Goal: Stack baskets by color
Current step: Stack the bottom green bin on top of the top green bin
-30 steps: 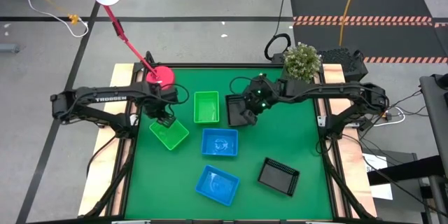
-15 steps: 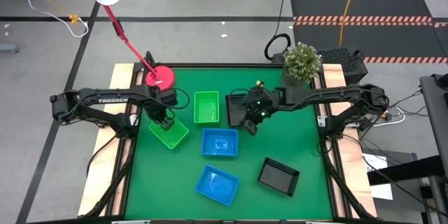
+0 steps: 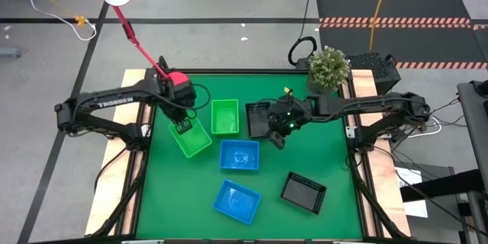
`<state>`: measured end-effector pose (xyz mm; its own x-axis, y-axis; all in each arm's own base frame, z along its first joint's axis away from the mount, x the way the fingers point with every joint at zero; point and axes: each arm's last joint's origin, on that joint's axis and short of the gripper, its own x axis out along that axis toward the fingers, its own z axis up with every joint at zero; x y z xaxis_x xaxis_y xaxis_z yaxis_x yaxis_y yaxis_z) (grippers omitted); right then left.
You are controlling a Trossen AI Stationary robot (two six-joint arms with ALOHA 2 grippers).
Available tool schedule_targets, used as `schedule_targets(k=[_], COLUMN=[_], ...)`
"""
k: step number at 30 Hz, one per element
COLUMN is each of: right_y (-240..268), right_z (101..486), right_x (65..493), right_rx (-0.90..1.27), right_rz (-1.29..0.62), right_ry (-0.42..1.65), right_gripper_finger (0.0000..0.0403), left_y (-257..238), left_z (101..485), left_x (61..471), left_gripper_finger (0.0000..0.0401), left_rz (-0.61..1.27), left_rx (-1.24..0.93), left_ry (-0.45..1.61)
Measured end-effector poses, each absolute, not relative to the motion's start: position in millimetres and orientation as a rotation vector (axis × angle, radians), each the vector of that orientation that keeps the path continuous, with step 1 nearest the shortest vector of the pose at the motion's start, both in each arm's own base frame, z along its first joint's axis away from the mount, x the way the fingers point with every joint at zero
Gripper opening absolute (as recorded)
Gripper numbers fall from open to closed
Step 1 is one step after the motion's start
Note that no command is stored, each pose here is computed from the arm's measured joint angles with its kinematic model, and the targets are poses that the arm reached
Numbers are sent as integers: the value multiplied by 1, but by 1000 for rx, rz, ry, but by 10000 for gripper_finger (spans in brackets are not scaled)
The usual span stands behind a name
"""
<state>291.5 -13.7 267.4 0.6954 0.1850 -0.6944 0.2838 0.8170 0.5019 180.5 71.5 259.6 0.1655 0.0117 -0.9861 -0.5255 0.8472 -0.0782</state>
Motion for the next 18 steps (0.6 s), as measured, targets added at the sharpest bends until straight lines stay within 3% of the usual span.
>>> schedule_targets(k=[9, 18], right_y=[-16, -15], right_z=[288, 299], right_x=[267, 254], right_rx=[571, 580], right_rz=[-180, -179], right_ry=[777, 756], right_gripper_finger=[0, 0], left_y=[96, 134], left_z=[326, 354], left_x=[200, 247], left_gripper_finger=[6, 6], left_rz=[290, 161], left_rx=[-296, -132], left_ry=[1344, 1377])
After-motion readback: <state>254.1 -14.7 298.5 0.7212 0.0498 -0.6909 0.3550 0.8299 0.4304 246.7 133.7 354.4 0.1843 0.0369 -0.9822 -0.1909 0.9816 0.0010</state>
